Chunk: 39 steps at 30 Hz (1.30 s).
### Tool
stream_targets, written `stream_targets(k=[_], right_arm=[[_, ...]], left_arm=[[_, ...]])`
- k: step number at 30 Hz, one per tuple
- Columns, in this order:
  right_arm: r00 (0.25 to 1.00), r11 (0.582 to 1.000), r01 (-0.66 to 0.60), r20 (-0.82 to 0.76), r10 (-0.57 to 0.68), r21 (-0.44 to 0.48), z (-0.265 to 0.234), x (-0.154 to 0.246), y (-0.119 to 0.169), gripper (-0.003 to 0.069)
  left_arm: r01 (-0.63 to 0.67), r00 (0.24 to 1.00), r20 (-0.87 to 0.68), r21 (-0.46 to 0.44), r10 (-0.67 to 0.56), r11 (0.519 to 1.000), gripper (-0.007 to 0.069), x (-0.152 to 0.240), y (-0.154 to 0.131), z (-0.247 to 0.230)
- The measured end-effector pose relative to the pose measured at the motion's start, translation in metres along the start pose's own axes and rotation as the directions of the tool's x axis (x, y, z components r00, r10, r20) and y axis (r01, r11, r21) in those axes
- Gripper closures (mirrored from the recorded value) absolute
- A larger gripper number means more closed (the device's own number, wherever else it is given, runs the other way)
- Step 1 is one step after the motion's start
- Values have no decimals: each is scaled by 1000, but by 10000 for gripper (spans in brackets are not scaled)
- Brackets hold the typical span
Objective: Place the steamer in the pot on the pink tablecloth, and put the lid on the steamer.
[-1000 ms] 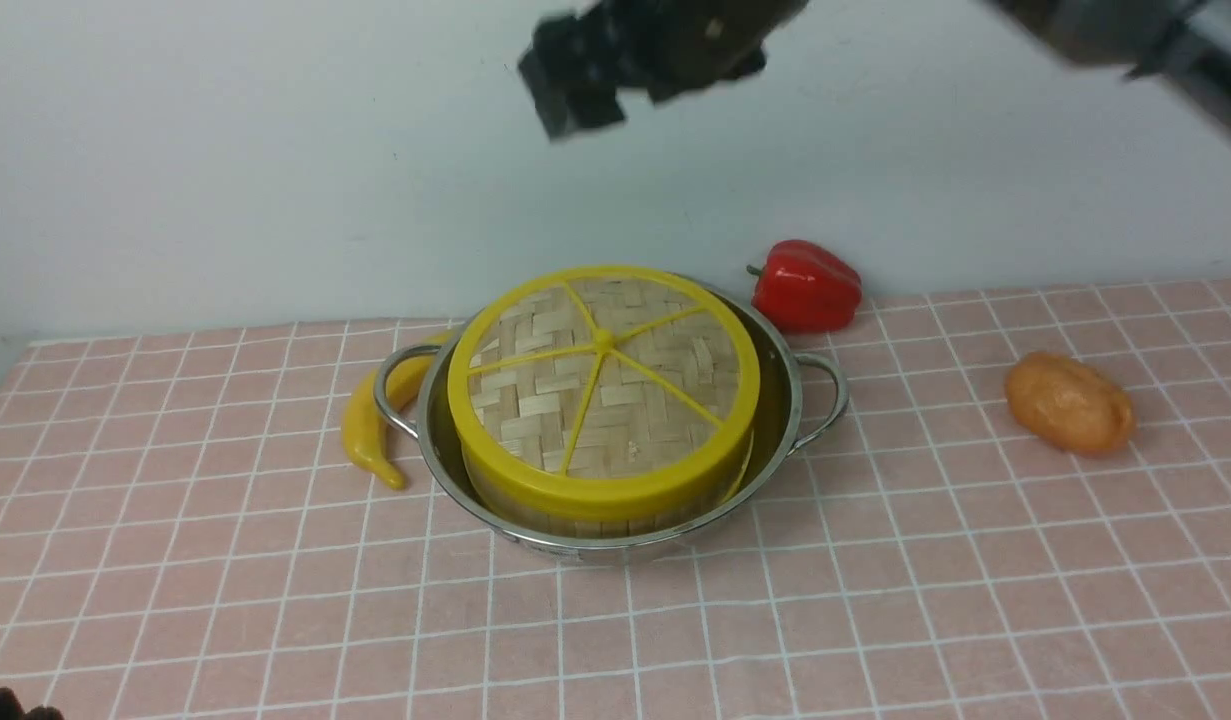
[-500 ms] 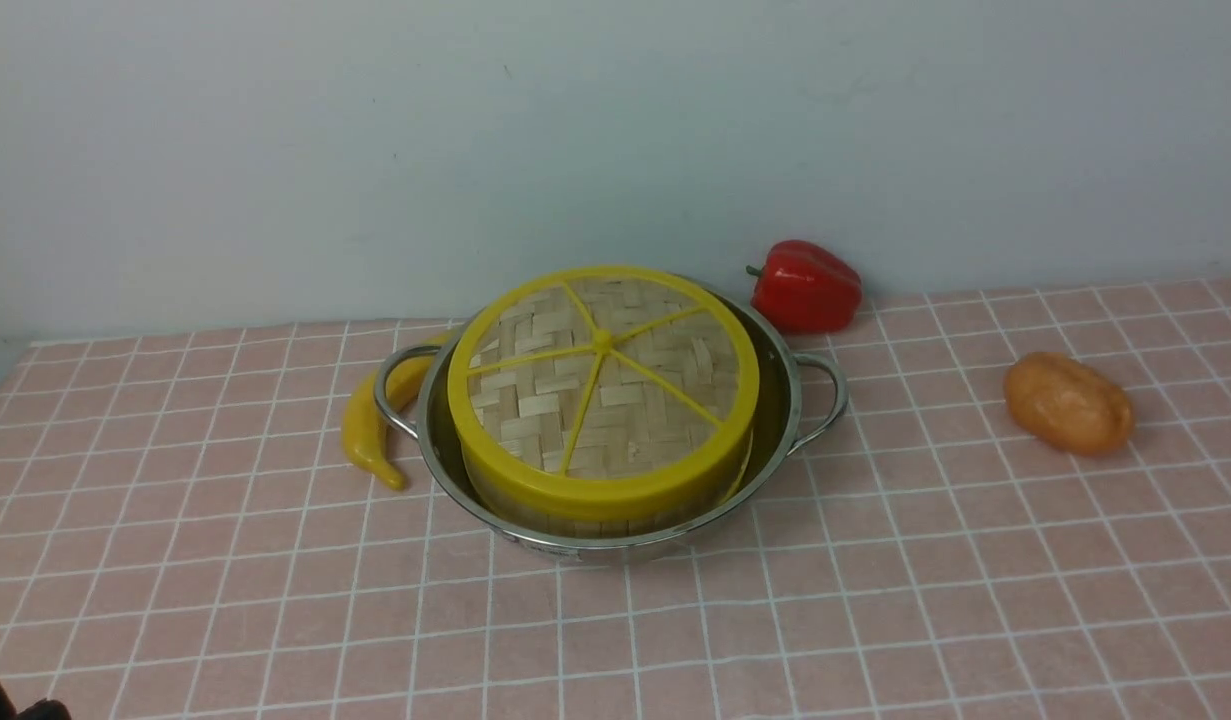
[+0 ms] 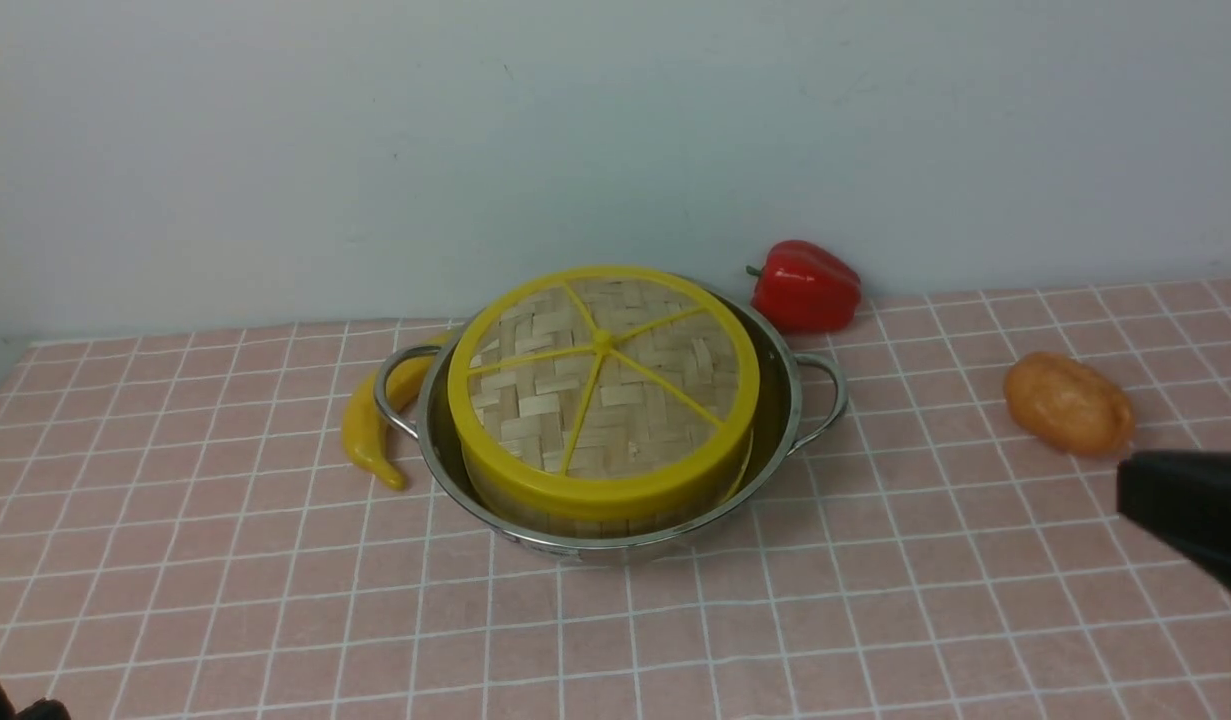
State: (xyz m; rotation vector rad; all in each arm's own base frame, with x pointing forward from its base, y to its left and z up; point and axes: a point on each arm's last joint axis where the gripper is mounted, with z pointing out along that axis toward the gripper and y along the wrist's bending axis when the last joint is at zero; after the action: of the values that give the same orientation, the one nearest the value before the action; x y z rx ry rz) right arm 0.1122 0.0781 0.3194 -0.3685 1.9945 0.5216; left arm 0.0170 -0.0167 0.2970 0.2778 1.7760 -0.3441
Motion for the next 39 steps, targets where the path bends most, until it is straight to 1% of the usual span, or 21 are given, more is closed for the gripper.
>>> stream_targets(k=[4, 8, 9, 10, 12, 13, 14, 15, 17, 18, 19, 22, 23, 26, 31, 39], right_arm=[[998, 999, 28, -59, -27, 22, 6, 16, -4, 654], [996, 997, 66, -57, -63, 49, 2, 21, -9, 650], [998, 996, 62, -35, -60, 65, -1, 21, -13, 648], [999, 992, 41, 13, -42, 115, -8, 22, -20, 645], [995, 983, 1, 102, -20, 185, -21, 26, -31, 642], [989, 971, -26, 146, -9, 238, -28, 31, -37, 639], [986, 966, -36, 166, -7, 255, -31, 32, -39, 638], [976, 948, -63, 218, -7, 312, -40, 41, -45, 634], [955, 917, -109, 296, -11, 383, -53, 56, -50, 629], [955, 914, -112, 298, -10, 390, -53, 60, -50, 628], [940, 892, -140, 340, -16, 429, -58, 73, -53, 624], [920, 860, -179, 391, -25, 477, -60, 97, -56, 617], [919, 859, -181, 393, -26, 479, -60, 98, -56, 617], [922, 844, -205, 386, -2, 495, -49, 120, -63, 609], [938, 842, -208, 346, 27, 498, -36, 139, -69, 597], [938, 843, -206, 344, 27, 497, -34, 142, -70, 573]], left_arm=[[0, 1000, 0, 0, 0, 1000, 382, 0, 0, 0], [0, 1000, 0, 0, 0, 1000, 382, 0, 0, 0], [0, 1000, 0, 0, 0, 1000, 382, 0, 0, 0], [0, 1000, 0, 0, 0, 1000, 382, 0, 0, 0], [1, 1000, 1, 1, -1, 1000, 382, 0, 0, 0], [1, 1000, 1, 1, -1, 1000, 382, 0, 0, 0], [1, 1000, 1, 1, -1, 1000, 382, 0, 0, 0], [0, 1000, 1, 1, 0, 1000, 382, 0, 0, 0], [0, 1000, 1, 1, 0, 1000, 382, 0, 0, 0], [0, 1000, 1, 1, 0, 1000, 382, 0, 0, 0], [0, 1000, 1, 1, 0, 1000, 382, 0, 0, 0], [0, 1000, 1, 1, 0, 1000, 382, 0, 0, 0], [0, 1000, 1, 1, 0, 1000, 382, 0, 0, 0], [-1, 1000, 2, 1, 1, 1000, 382, 0, 0, 0], [0, 1000, 2, 2, 0, 1000, 382, 0, 0, 0], [-1, 1000, 2, 2, 1, 1000, 382, 0, 0, 0]])
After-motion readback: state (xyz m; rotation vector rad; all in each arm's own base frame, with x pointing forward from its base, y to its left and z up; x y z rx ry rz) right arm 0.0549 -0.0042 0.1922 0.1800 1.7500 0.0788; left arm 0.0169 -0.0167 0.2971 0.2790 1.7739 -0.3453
